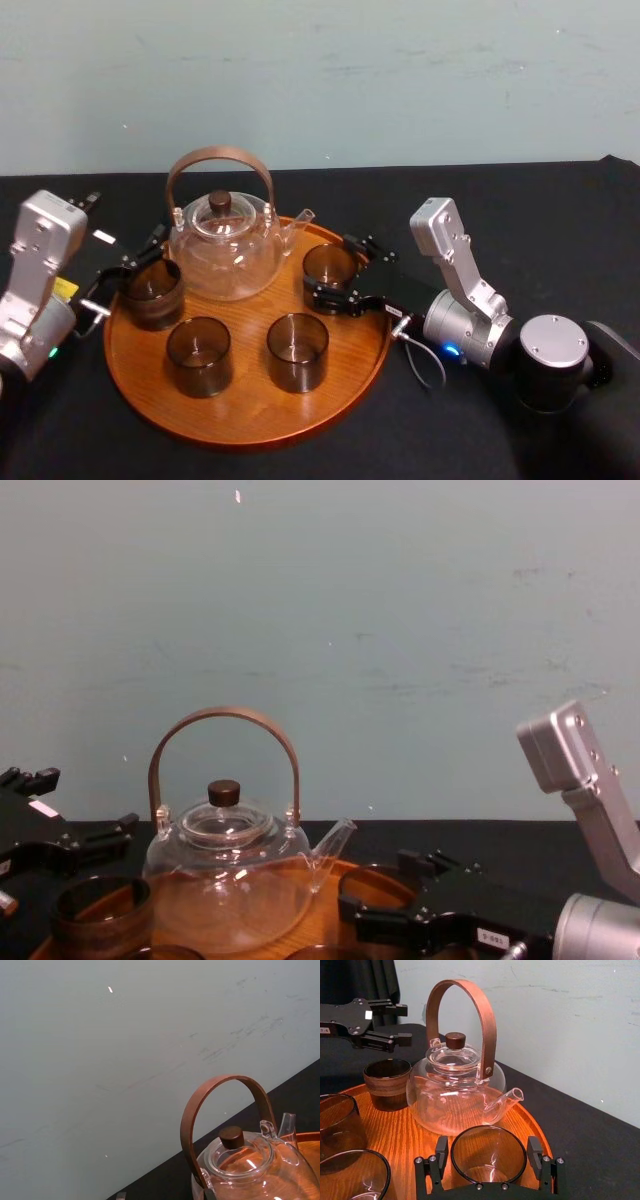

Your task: Pick up the glass from the table and place it on the tray.

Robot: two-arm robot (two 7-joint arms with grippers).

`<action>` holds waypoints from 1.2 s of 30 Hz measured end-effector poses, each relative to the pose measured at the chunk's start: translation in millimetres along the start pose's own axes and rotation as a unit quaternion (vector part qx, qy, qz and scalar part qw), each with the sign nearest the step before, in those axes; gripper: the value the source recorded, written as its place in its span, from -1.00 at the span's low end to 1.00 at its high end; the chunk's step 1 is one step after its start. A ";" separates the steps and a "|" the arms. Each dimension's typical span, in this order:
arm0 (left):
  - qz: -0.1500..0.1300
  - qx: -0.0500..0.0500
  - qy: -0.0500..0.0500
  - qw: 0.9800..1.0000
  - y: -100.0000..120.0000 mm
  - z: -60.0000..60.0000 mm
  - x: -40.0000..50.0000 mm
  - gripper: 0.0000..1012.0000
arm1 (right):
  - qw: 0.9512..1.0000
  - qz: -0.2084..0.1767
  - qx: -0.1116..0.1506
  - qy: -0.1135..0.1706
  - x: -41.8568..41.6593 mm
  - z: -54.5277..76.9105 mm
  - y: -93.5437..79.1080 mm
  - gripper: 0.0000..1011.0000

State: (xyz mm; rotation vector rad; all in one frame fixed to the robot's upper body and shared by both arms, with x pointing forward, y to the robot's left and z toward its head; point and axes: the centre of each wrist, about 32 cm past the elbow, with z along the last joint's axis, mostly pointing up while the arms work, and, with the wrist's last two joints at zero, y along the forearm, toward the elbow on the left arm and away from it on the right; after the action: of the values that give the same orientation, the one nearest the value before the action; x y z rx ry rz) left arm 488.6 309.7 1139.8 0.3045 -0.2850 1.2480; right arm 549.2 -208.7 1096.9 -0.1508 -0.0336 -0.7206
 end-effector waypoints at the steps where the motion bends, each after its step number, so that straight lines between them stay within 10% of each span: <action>1: 0.000 0.000 0.000 1.000 0.0 0.0 0.0 0.98 | 1.000 0.000 0.000 0.000 0.0 0.0 0.0 0.98; 36: 0.000 0.000 0.000 1.000 0.0 0.0 0.0 0.98 | 0.995 -0.027 0.088 -0.021 8.4 36.8 -40.0 0.98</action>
State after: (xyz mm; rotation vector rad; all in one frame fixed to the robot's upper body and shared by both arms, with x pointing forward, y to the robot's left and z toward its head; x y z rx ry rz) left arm 488.6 309.7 1139.8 0.3045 -0.2850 1.2480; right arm 530.0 -238.4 1139.0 0.0041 -0.1426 -0.7644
